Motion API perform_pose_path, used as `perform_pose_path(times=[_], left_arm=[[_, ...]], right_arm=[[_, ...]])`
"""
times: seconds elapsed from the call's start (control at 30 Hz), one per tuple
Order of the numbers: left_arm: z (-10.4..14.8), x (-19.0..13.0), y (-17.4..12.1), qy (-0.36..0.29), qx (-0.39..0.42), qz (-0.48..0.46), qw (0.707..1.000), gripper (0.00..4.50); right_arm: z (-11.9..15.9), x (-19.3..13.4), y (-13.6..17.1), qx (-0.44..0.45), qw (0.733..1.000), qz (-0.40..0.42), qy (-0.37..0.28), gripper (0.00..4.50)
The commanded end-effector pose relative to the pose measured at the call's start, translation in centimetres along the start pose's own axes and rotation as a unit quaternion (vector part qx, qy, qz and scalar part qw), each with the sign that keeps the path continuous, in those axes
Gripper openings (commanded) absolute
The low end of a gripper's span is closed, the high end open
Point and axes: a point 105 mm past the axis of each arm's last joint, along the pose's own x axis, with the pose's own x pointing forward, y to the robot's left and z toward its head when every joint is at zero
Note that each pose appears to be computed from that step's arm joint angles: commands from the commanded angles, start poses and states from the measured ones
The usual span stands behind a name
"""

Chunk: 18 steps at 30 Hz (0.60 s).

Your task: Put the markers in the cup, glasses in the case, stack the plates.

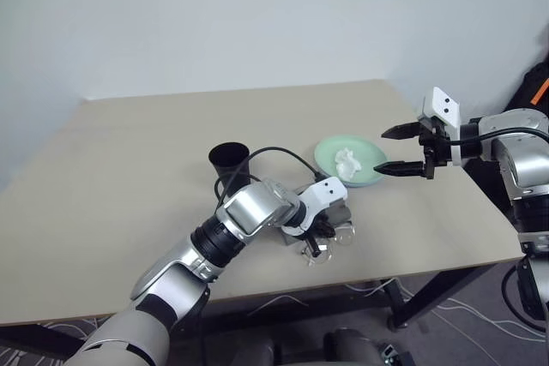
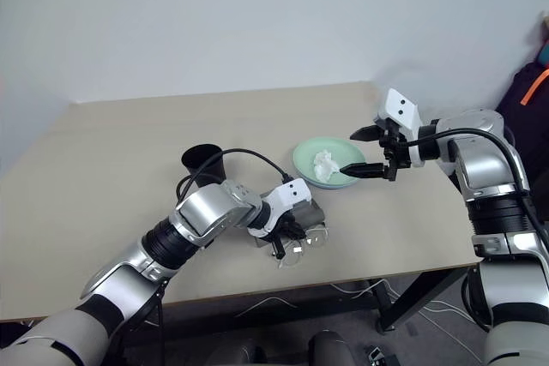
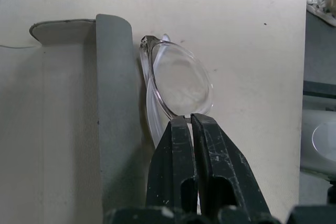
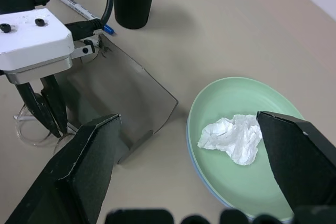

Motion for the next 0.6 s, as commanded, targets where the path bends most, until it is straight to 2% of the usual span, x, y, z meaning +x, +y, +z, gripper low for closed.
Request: perform_pose_path(times=[0.03,0.13,0.37,0.6], left_arm=[[1.85,-1.24,0.09,-0.021,0.042,0.012,0.999,0.05],[2.10,-1.49,0.00,-0.024,0.045,0.010,0.999,0.61],[2.31,-1.36,0.10,-0.026,0.042,0.018,0.999,3.01],[1.69,-0.78,-0.01,-0.014,0.032,0.013,0.999,3.01]], right_arm=[[1.36,-0.63,-0.31,-0.025,1.000,-0.012,-0.009,4.50],[1.28,-0.52,-0.24,-0.024,1.000,-0.011,-0.008,4.50],[1.18,-0.44,-0.14,-0.024,1.000,-0.010,-0.008,4.50],[1.24,-0.42,-0.13,-0.026,1.000,-0.010,-0.008,4.50]])
